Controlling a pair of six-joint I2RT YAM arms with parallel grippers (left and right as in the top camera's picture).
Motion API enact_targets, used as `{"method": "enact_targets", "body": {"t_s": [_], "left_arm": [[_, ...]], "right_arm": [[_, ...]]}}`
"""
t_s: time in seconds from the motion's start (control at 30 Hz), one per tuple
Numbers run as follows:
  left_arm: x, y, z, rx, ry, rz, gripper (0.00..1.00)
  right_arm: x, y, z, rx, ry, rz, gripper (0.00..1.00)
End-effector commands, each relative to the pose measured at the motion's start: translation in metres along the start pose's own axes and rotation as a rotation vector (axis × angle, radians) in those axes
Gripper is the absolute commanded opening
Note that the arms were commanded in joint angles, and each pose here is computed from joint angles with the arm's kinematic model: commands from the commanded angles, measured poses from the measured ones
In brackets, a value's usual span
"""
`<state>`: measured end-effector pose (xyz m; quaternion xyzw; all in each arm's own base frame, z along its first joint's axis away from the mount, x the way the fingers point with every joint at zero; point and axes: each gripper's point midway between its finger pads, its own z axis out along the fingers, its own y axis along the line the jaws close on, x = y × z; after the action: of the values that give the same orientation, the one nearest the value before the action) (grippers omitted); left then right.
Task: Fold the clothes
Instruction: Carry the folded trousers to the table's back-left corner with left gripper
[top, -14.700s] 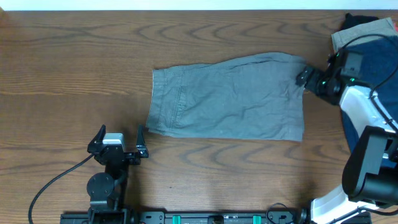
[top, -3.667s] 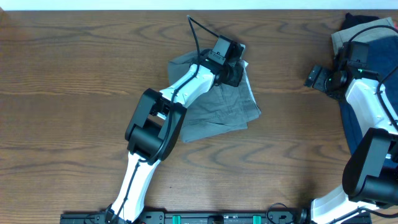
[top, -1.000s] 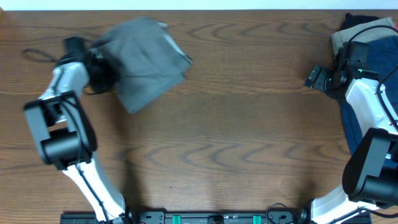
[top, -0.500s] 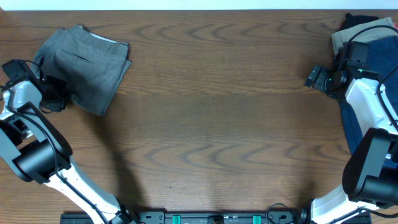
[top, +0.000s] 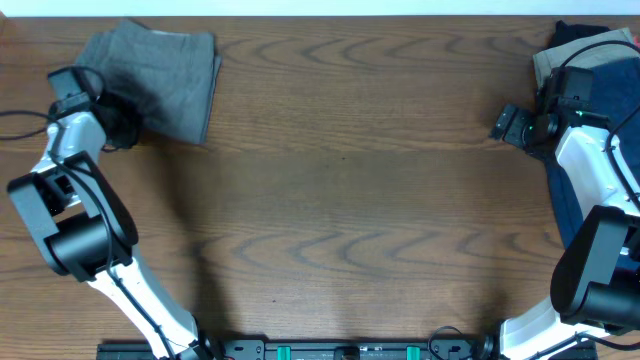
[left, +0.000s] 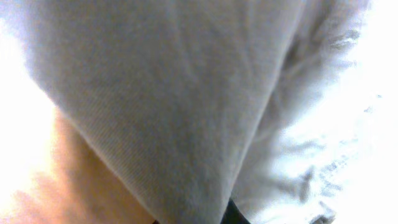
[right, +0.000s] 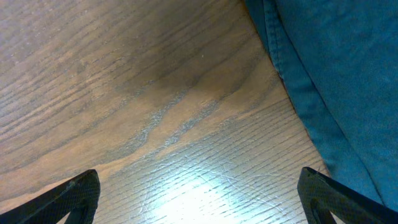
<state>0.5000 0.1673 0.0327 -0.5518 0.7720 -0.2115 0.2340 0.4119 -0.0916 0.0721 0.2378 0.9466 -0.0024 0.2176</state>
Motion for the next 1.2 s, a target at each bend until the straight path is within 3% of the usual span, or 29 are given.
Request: {"method": "enact_targets", "body": {"t_s": [0.0, 0.53, 0.57, 0.63, 0.7, 0.97, 1.17], "left_arm": [[-0.004, -0.004, 0.01, 0.016, -0.029, -0.071, 0.06], [0.01, -0.005, 0.06, 0.069, -0.018, -0.067, 0.07], [0.011, -0.005, 0.06, 0.068, -0.019, -0.046, 0.14], [0.01, -0.006, 0.059, 0.07, -0.022, 0.009, 0.4], [0.011, -0.004, 0.059, 0.065, -0.014, 0.047, 0.45], [0.022, 0.011, 0.043, -0.013, 0.049, 0.033, 0.53], [0.017, 0.02, 0.005, -0.12, 0.024, 0.09, 0.55]], "right_arm": [[-0.003, -0.003, 0.001, 0.011, -0.004, -0.005, 0.99], [-0.003, -0.003, 0.001, 0.011, -0.004, -0.005, 0.99], [-0.003, -0.003, 0.001, 0.011, -0.004, -0.005, 0.99], [-0.003, -0.003, 0.001, 0.011, -0.004, -0.005, 0.99], [-0.003, -0.003, 0.001, 0.011, -0.004, -0.005, 0.99], [-0.003, -0.003, 0.001, 0.011, -0.004, -0.005, 0.99], [-0.003, -0.003, 0.001, 0.011, -0.004, -0.005, 0.99]]}}
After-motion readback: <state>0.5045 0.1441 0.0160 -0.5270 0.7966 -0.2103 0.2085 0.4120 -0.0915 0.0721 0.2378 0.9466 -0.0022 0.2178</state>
